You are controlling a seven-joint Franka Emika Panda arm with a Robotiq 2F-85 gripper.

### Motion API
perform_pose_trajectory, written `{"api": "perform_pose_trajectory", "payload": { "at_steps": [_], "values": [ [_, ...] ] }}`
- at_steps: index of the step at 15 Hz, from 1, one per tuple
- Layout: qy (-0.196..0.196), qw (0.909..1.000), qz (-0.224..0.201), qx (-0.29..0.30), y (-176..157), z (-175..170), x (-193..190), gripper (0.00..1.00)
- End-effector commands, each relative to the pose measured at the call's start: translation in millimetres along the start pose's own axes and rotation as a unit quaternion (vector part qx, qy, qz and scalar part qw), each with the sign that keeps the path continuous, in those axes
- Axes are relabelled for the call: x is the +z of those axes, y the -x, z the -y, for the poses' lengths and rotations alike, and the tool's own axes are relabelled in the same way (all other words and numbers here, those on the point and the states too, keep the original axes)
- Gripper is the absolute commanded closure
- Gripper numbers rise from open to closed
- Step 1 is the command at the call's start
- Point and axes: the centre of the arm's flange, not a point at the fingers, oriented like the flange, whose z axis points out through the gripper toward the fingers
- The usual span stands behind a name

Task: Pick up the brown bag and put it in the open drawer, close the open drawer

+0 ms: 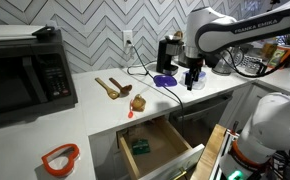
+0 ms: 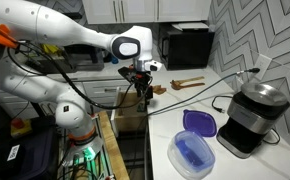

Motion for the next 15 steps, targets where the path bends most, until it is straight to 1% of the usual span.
{"api": "perform_pose_trajectory", "payload": {
  "at_steps": [1, 4, 5, 6, 10, 13, 14, 15],
  "values": [
    [-0.001, 1.0, 0.0, 0.002, 0, -2, 0, 0.0],
    [-0.001, 1.0, 0.001, 0.003, 1, -2, 1, 0.0],
    [-0.013, 0.9999, -0.006, -0.002, -3, 3, 1, 0.0],
    [-0.047, 0.9987, -0.017, -0.008, -11, 17, 0, 0.0],
    [-0.122, 0.9916, -0.04, -0.017, -31, 65, -2, 0.0],
    [-0.147, 0.9864, -0.07, -0.021, -50, 94, 2, 0.0],
    [-0.156, 0.9836, -0.089, -0.021, -58, 101, 5, 0.0],
    [-0.168, 0.9789, -0.115, -0.016, -66, 108, 8, 0.0]
  ]
}}
